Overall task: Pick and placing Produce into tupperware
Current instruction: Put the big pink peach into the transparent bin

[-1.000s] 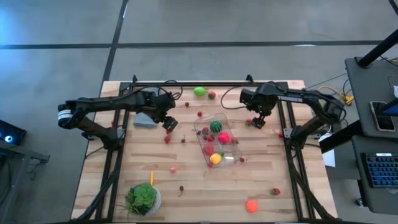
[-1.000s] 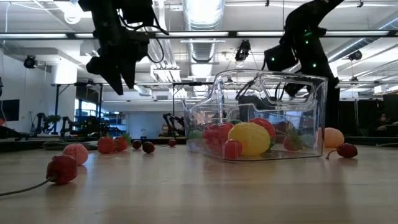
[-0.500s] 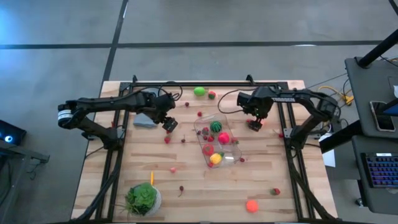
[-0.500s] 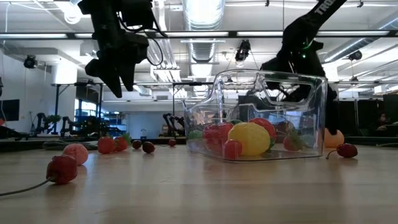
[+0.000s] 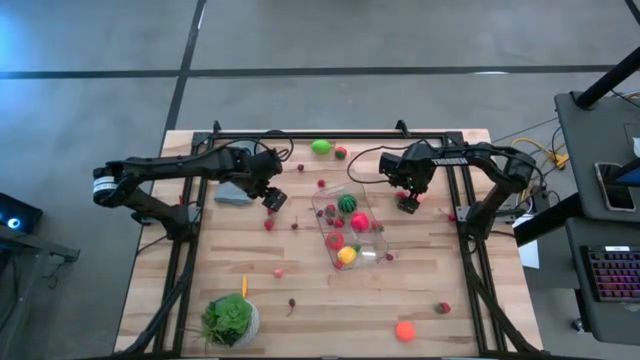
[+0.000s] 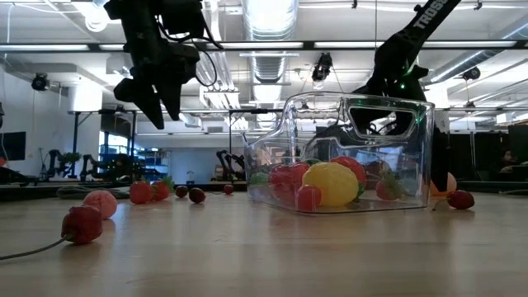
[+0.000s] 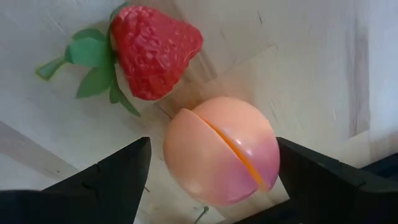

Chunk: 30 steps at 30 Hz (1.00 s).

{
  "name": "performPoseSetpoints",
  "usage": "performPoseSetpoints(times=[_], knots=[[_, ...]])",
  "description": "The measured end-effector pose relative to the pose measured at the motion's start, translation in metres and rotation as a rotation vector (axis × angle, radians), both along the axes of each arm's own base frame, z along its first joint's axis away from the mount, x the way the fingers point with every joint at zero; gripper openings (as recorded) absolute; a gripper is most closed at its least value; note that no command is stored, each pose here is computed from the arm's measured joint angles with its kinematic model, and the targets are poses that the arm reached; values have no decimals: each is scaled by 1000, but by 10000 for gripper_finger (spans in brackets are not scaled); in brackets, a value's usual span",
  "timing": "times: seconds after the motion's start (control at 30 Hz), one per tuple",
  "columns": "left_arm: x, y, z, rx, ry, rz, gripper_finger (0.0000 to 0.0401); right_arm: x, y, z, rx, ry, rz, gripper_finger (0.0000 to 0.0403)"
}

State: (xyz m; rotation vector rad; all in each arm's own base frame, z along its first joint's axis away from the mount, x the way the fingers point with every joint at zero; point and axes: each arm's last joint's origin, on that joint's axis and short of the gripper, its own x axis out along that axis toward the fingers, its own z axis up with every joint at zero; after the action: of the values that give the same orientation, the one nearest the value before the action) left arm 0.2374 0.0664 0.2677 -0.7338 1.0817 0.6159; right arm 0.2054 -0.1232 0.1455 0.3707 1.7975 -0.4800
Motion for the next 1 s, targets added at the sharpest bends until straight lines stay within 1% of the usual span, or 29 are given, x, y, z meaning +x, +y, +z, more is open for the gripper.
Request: performPoseSetpoints(times=[0.1, 0.3, 0.4, 0.57, 0.63, 0.7, 0.77, 0.83, 0.97, 1.0], knots=[[0, 0, 0, 0, 0, 0, 208, 0, 0, 0, 0, -1, 0, 308], [0, 0, 0, 0, 0, 1, 208, 0, 0, 0, 0, 1, 0, 262], [0, 0, 0, 0, 0, 1, 208, 0, 0, 0, 1, 4, -4, 247], [0, 0, 0, 0, 0, 1, 208, -4, 2, 3, 13, 32, -16, 244], [0, 0, 0, 0, 0, 0, 208, -6, 4, 9, 15, 41, -32, 249], [0, 0, 0, 0, 0, 0, 208, -6, 5, 21, 3, 20, -42, 253], [0, 0, 0, 1, 0, 0, 208, -5, 7, 39, -5, -36, -54, 254], [0, 0, 0, 1, 0, 0, 208, -3, 11, 61, 22, -148, -68, 252], [0, 1, 0, 18, 3, 6, 208, 6, 20, 114, 144, -515, -47, 248], [0, 1, 0, 22, 2, 5, 208, 9, 22, 126, 160, -605, -37, 248]])
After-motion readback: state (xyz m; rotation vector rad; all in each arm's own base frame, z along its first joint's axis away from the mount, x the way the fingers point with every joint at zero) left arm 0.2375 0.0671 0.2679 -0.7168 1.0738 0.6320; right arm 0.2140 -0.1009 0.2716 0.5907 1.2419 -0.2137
